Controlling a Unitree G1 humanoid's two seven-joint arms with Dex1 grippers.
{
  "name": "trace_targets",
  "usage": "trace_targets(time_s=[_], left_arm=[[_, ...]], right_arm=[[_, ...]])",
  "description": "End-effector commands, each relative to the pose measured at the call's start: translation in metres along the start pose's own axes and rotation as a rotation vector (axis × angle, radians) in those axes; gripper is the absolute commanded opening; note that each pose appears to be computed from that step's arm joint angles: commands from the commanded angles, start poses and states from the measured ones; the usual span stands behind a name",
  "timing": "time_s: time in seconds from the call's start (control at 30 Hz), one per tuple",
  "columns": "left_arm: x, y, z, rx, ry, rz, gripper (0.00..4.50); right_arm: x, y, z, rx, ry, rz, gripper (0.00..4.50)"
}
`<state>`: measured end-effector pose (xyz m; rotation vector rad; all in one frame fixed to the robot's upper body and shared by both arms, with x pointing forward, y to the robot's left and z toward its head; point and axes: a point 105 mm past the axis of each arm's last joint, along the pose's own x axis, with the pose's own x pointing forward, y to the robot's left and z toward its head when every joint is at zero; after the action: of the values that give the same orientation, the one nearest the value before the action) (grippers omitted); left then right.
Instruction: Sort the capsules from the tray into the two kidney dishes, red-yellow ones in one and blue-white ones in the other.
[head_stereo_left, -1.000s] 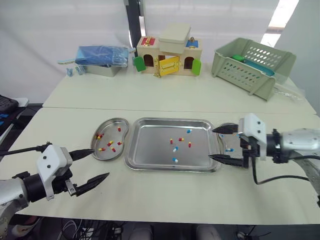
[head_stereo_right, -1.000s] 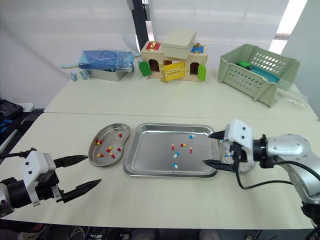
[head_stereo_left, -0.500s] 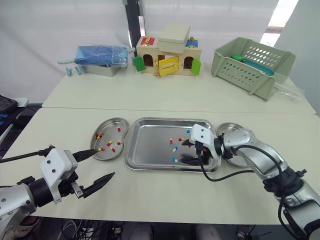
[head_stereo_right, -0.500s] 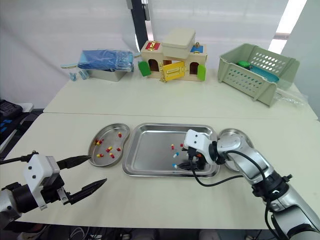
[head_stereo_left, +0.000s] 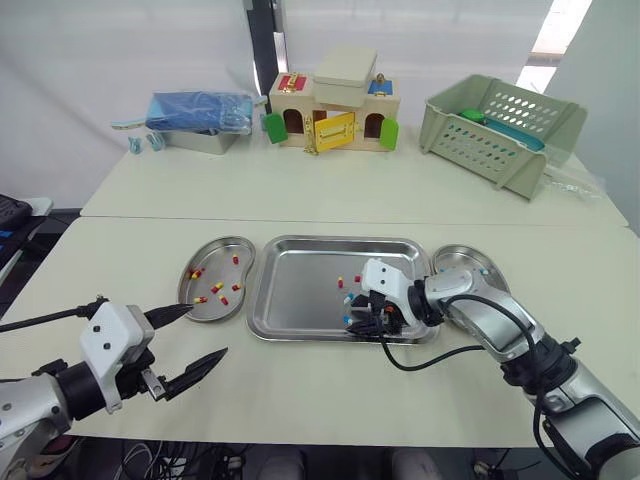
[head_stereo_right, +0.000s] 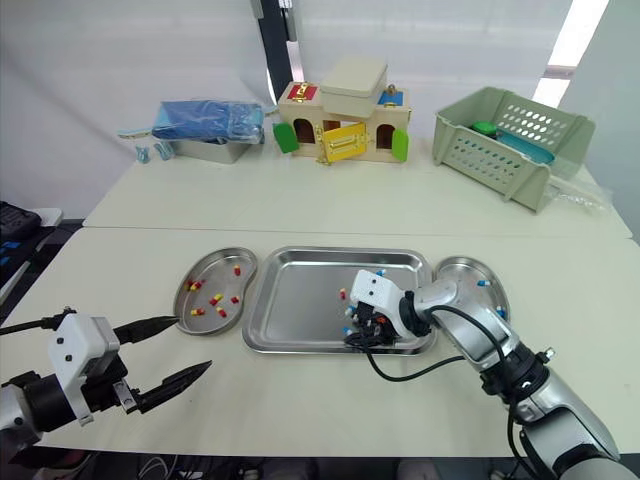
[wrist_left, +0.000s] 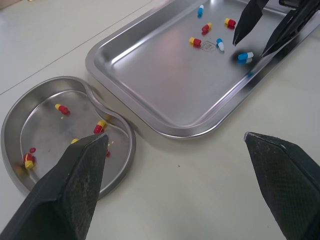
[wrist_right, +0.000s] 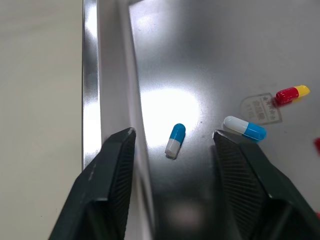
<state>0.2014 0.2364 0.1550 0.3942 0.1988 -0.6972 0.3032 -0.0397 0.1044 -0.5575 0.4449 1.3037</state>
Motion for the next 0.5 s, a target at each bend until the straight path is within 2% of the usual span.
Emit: trace_targets(time_s=[0.03, 0.47, 0.5], left_arm=[[-0.003, -0.001, 0.009, 0.039, -0.021, 0.012, 4.50], [-0.005, -0.002, 0.008, 0.036, -0.019, 0.020, 4.50], [-0.005, -0.002, 0.008, 0.036, -0.019, 0.021, 4.50]], right_arm=[[0.000, 0.000, 0.011, -0.042, -0.010, 0.002, 1.83], [0.010, -0.003, 0.004, -0.074, 0.037, -0.002, 1.83], [0.010, -0.003, 0.003, -0.077, 0.042, -0.002, 1.50]])
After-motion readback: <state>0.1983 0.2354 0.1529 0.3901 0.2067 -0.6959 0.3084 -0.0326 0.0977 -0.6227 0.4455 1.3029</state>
